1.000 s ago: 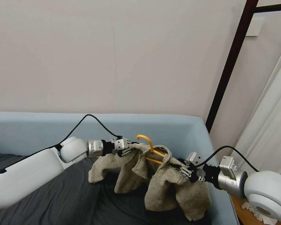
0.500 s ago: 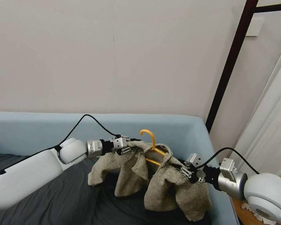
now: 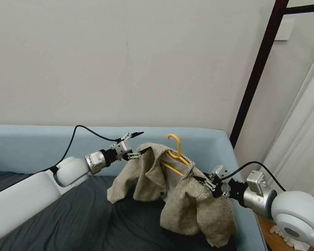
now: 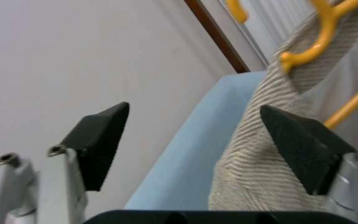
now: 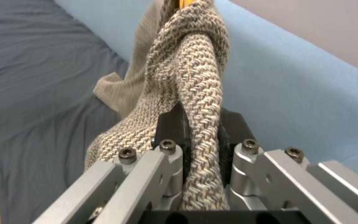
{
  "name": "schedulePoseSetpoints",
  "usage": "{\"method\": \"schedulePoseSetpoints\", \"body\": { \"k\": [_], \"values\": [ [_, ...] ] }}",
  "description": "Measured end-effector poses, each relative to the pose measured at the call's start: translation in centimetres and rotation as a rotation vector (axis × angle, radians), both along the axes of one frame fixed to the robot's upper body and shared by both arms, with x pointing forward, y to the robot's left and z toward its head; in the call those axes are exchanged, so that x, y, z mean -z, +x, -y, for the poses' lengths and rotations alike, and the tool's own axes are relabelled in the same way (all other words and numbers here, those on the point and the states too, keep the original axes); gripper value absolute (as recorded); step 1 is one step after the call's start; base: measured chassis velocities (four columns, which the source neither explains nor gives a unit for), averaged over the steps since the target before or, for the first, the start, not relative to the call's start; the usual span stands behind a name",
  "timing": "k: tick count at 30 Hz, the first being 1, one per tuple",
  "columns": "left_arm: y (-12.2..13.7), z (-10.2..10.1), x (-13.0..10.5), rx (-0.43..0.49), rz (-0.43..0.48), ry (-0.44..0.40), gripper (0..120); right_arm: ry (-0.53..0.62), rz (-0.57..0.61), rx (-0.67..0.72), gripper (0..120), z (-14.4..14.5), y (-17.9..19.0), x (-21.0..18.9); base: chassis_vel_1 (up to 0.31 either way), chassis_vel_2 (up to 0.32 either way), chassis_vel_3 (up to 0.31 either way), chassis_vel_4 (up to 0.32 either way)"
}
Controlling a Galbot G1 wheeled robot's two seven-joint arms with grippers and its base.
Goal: Pick up the clothes from the sofa and hang them on the clothes hanger.
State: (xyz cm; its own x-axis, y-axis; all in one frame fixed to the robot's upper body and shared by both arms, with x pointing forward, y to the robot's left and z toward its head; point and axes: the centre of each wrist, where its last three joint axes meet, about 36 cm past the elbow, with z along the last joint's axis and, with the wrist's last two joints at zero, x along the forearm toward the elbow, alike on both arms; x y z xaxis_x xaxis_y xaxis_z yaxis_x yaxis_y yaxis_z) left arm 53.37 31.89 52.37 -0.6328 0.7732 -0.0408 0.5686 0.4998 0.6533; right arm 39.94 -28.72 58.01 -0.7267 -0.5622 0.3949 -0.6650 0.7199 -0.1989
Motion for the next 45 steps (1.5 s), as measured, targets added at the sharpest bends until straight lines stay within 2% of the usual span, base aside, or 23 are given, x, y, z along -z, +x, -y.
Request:
{"method": "schedulePoseSetpoints", "body": {
  "k": [2, 4, 7, 13, 19, 23, 25, 26, 28, 32, 40, 43, 45],
  "values": [
    [-0.8, -0.2, 0.4, 0.001, -0.008, -0.009, 91, 0.010, -0.003, 0.010, 8, -0.1, 0.2, -0.1, 0.000, 0.000, 0.000, 0.000],
    [-2.8, -0.3, 1.3, -0.001, -0.026, -0.029, 98, 0.038, -0.011, 0.036, 8, -0.2, 0.6, -0.3, 0.000, 0.000, 0.000, 0.000],
    [-4.4, 0.1, 1.9, -0.019, -0.039, -0.072, 100, 0.072, -0.015, 0.062, 8, -0.5, 0.8, -0.4, 0.000, 0.000, 0.000, 0.000],
    [-5.6, 0.6, 1.9, -0.100, -0.045, -0.149, 100, 0.139, 0.002, 0.085, 8, -1.4, 0.5, -0.2, 0.000, 0.000, 0.000, 0.000],
    [-6.5, 0.7, 1.3, -0.155, -0.049, -0.183, 100, 0.173, 0.022, 0.096, 8, -2.2, 0.0, 0.3, 0.000, 0.000, 0.000, 0.000],
    [-9.7, 2.1, 2.3, -0.271, -0.162, -0.281, 100, 0.217, 0.061, 0.107, 8, -2.9, -0.3, 0.2, 0.000, 0.000, 0.000, 0.000],
    [-9.7, 2.1, 2.3, -0.271, -0.162, -0.281, 100, 0.217, 0.061, 0.107, 8, -2.9, -0.3, 0.2, 0.000, 0.000, 0.000, 0.000],
    [-11.6, 3.3, 3.2, -0.349, -0.224, -0.349, 100, 0.252, 0.083, 0.112, 8, -3.2, -0.4, 0.0, 0.000, 0.000, 0.000, 0.000],
    [-12.6, 4.1, 3.8, -0.407, -0.255, -0.400, 100, 0.284, 0.098, 0.111, 8, -3.4, -0.5, 0.0, 0.000, 0.000, 0.000, 0.000],
    [-13.4, 5.1, 4.6, -0.467, -0.287, -0.443, 100, 0.325, 0.110, 0.107, 8, -3.7, -1.1, 0.1, 0.000, 0.000, 0.000, 0.000],
    [-13.6, 7.5, 5.3, -0.509, -0.344, -0.519, 97, 0.365, 0.152, 0.126, 8, -3.8, -2.0, 0.0, 0.000, 0.000, 0.000, 0.000],
    [-13.0, 9.1, 5.2, -0.497, -0.370, -0.565, 84, 0.373, 0.164, 0.133, 8, -3.6, -2.5, -0.3, 0.000, 0.000, 0.000, 0.000],
    [-12.7, 9.5, 5.3, -0.493, -0.375, -0.575, 81, 0.377, 0.166, 0.134, 8, -3.6, -2.7, -0.4, 0.000, 0.000, 0.000, 0.000]
  ]
}}
